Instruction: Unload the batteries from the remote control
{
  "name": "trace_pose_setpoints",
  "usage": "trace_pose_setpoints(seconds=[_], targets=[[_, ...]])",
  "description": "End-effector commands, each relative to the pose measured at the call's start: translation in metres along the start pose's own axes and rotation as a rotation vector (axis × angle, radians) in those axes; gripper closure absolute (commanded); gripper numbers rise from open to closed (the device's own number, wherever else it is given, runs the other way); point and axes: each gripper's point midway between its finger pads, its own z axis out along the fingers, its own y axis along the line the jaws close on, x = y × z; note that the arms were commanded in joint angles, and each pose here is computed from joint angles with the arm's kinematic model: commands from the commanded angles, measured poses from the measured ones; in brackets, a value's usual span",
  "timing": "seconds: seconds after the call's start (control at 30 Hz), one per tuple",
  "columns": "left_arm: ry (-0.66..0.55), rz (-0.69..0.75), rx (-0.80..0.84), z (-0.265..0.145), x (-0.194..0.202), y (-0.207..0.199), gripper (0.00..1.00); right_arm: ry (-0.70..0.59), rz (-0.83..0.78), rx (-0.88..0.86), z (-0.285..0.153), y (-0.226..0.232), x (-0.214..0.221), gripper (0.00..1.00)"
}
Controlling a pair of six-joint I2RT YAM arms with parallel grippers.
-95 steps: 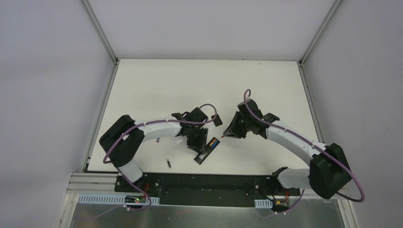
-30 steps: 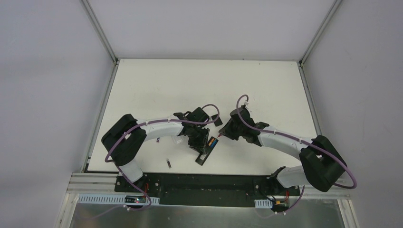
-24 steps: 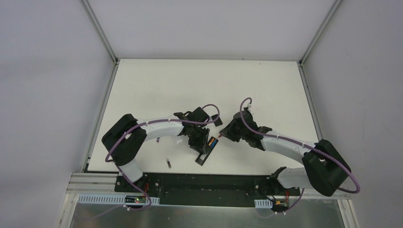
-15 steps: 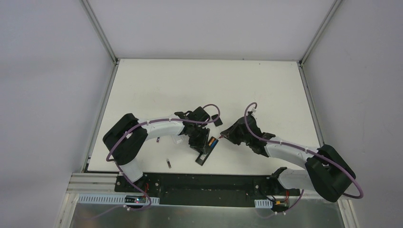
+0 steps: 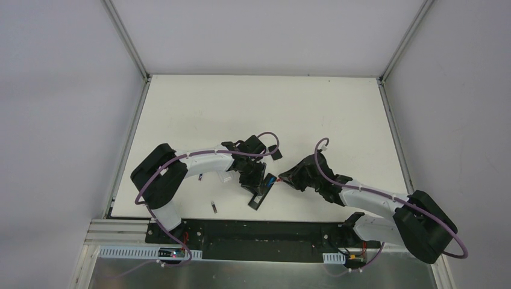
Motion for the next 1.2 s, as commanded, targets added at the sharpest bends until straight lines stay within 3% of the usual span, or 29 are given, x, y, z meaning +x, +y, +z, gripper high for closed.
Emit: trace_pose_setpoints(seconds=[0.0,0.47,0.63,0.77,1.0,1.17], targets=[[-0.027,0.015,-0.055,0.024,0.0,0.009,0.81,0.026,-0.076,0.015,-0.012,0.006,0.005,1.0],[-0.049,0.02,-0.067,0.019,-0.002,0.01,0.7,-0.097,-0.271,0.108,-0.041,0.025,-0.026,1.0],[-0.099,0.018,-0.081,0.002,-0.006,0.011,0.41,-0.092,-0.272,0.118,-0.044,0.022,-0.026,1.0],[-0.198,0.004,-0.106,-0.031,-0.009,0.015,0.27,-0.096,-0.264,0.117,-0.046,0.021,-0.026,1.0],[-0.296,-0.135,-0.148,-0.063,0.019,0.046,0.17,-0.094,-0.269,0.121,-0.045,0.023,-0.026,1.0],[-0.288,-0.11,-0.113,-0.068,0.022,0.039,0.16,-0.107,-0.279,0.133,-0.044,0.023,-0.029,1.0]])
